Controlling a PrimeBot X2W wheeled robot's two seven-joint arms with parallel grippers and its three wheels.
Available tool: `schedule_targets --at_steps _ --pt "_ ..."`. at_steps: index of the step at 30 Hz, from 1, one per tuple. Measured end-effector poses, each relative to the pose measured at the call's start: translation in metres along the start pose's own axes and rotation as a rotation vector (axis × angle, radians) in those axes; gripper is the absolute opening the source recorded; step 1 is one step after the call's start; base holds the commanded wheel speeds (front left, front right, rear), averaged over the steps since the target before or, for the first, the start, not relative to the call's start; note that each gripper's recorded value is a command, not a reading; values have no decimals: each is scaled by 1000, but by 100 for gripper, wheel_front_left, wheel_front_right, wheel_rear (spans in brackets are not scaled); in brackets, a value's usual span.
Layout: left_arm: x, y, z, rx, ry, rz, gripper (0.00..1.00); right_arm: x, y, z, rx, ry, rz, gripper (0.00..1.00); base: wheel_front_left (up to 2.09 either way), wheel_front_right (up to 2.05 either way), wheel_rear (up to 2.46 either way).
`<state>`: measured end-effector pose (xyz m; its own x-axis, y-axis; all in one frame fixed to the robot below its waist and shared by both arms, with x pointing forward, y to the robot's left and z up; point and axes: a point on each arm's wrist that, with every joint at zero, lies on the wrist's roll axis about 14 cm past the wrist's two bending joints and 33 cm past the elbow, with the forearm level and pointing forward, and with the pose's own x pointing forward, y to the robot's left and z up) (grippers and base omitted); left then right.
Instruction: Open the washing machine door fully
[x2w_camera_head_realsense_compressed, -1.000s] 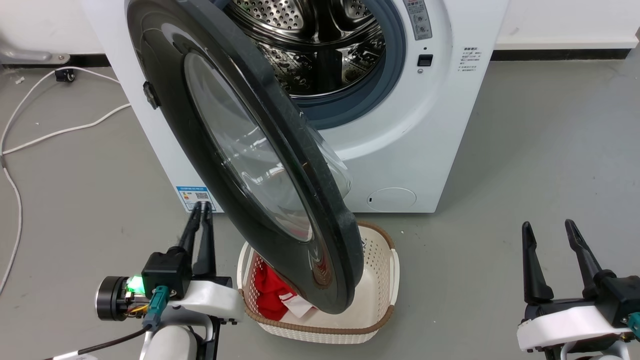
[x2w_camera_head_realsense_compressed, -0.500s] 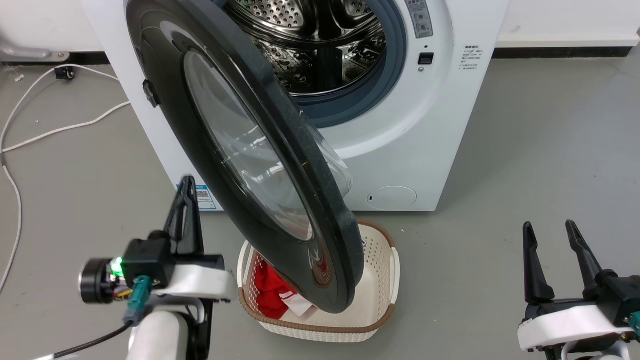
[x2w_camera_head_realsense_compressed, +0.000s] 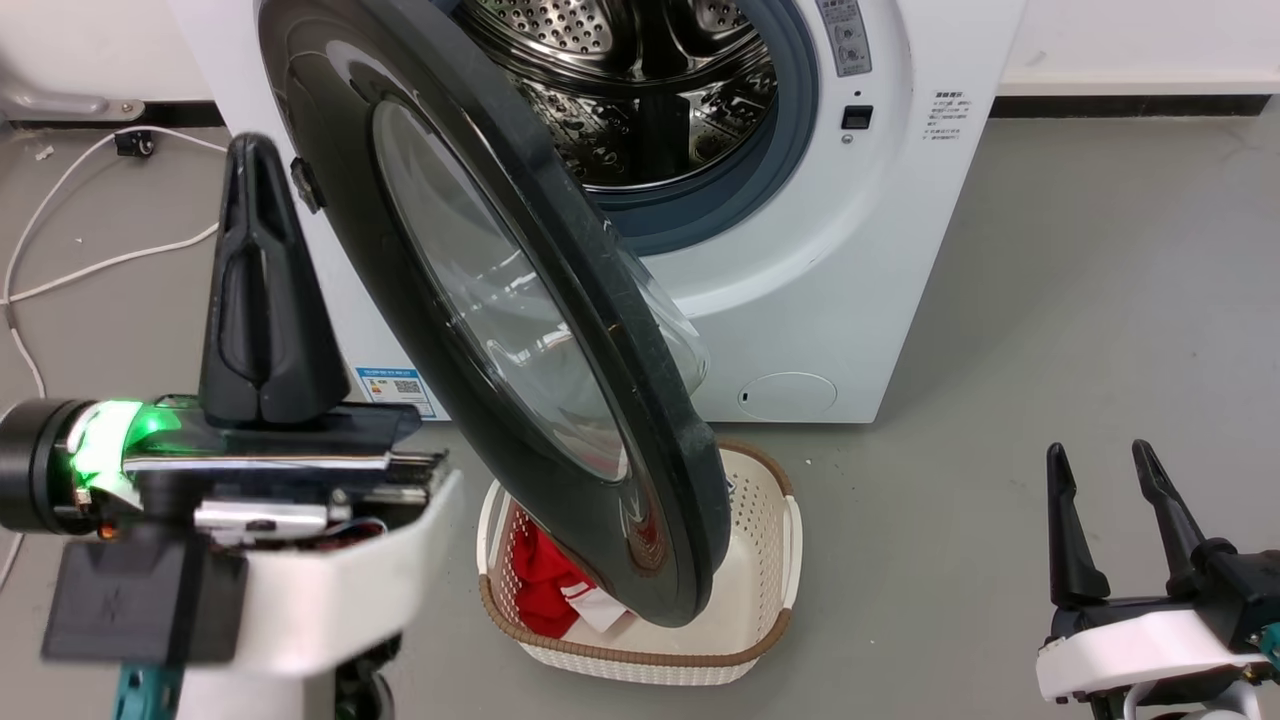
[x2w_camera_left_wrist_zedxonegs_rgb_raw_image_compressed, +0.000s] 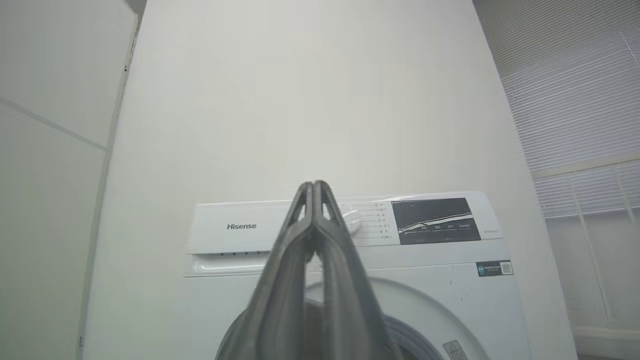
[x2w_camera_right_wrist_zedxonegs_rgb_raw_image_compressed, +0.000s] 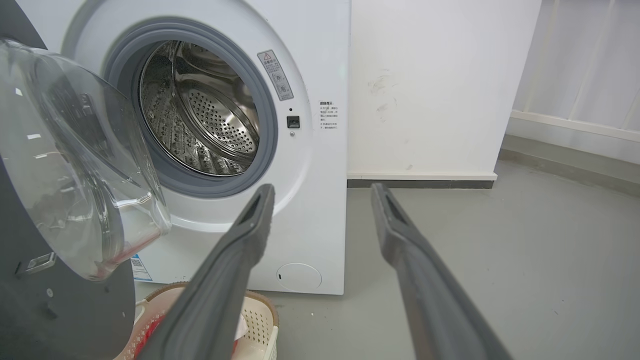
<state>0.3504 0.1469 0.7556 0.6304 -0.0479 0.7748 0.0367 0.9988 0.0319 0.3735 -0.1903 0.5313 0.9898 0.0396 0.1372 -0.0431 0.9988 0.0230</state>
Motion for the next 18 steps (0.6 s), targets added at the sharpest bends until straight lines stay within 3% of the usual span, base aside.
schedule_targets --at_steps 8,13,18 --pt "4 -55 46 -146 -139 -174 0 0 -2 0 0 0 -5 100 0 0 0" --pt "-12 -110 45 -297 -99 -349 0 -1 -3 0 1 2 -9 100 0 0 0" --pt "-40 -155 29 -423 37 -489 0 -2 -4 0 2 5 -12 100 0 0 0"
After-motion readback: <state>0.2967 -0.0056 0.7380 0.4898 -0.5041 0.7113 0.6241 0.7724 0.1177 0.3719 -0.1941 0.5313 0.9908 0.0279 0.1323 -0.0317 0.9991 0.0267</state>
